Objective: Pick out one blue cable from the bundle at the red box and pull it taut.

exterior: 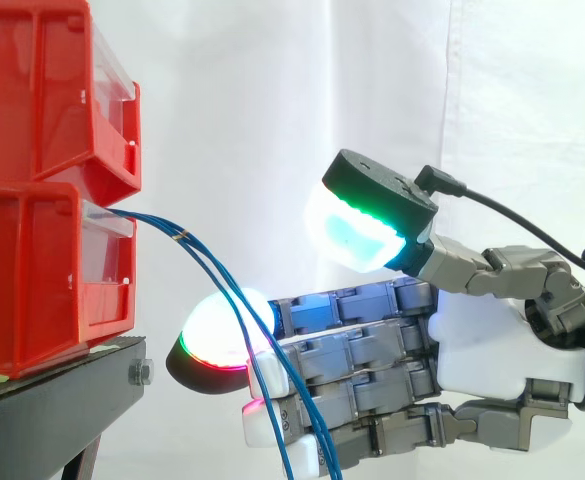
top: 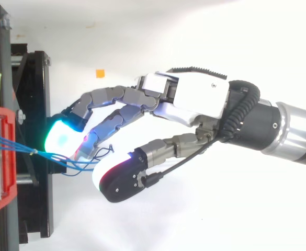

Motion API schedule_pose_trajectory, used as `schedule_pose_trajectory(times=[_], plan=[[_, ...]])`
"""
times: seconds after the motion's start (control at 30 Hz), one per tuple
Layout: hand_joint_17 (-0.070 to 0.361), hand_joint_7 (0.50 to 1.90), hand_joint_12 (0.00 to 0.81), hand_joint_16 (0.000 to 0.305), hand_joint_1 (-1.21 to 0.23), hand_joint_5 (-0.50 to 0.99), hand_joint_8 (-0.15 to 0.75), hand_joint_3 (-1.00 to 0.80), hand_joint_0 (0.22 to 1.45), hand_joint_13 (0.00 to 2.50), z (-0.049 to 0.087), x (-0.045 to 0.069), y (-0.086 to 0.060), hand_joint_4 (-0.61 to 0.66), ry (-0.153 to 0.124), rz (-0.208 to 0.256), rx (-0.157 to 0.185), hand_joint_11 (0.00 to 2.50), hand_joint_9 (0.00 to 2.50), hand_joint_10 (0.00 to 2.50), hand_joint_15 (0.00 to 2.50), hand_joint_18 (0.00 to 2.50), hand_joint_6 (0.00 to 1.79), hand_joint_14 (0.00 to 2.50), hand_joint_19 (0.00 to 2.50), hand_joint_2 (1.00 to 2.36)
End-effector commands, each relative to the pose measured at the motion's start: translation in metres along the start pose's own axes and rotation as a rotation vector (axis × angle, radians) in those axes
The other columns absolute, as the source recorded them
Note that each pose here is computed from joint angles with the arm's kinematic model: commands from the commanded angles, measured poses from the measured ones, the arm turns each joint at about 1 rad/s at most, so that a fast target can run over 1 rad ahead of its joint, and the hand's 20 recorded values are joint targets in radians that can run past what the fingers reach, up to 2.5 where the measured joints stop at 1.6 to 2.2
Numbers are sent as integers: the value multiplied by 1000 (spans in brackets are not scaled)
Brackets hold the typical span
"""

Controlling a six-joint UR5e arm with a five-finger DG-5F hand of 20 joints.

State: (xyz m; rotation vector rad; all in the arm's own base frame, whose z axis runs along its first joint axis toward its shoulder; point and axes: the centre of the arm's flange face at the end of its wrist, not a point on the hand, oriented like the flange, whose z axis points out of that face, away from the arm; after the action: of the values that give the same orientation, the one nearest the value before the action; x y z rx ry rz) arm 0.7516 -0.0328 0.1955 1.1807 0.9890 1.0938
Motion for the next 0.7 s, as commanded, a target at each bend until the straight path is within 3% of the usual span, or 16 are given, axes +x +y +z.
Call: schedule_pose_trajectory(times=[0.0, 0.33, 0.4, 0.43, 0.47, 0.53, 0.67], plan=[[96, 864, 334, 42, -616, -147, 268, -452, 605, 786, 1, 3, 2, 234, 1, 6, -13, 500, 863, 18, 403, 648, 503, 16, 440, 1005], [95, 864, 335, 42, -617, -146, 269, -437, 611, 786, 6, 5, 7, 235, -1, 8, -23, 496, 861, 18, 409, 655, 503, 16, 455, 1005], [95, 864, 336, 42, -616, -146, 269, -438, 610, 789, 9, 5, -9, 236, 1, -3, -8, 499, 860, 20, 409, 654, 503, 16, 444, 1006], [95, 864, 334, 42, -616, -146, 270, -439, 611, 790, 12, 3, -25, 236, 2, 5, 2, 506, 860, 20, 399, 652, 503, 16, 452, 1005], [95, 864, 334, 42, -616, -146, 270, -439, 610, 789, 14, 3, -29, 235, 5, 10, 3, 502, 859, 20, 398, 653, 503, 17, 447, 1006], [95, 864, 333, 42, -615, -146, 269, -440, 611, 789, 16, 10, -25, 235, 29, 38, -7, 496, 859, 18, 407, 652, 503, 16, 453, 1005], [95, 864, 333, 42, -615, -145, 268, -438, 610, 790, 18, 11, -22, 235, 36, 45, -21, 504, 862, 20, 403, 656, 503, 16, 446, 1006]])
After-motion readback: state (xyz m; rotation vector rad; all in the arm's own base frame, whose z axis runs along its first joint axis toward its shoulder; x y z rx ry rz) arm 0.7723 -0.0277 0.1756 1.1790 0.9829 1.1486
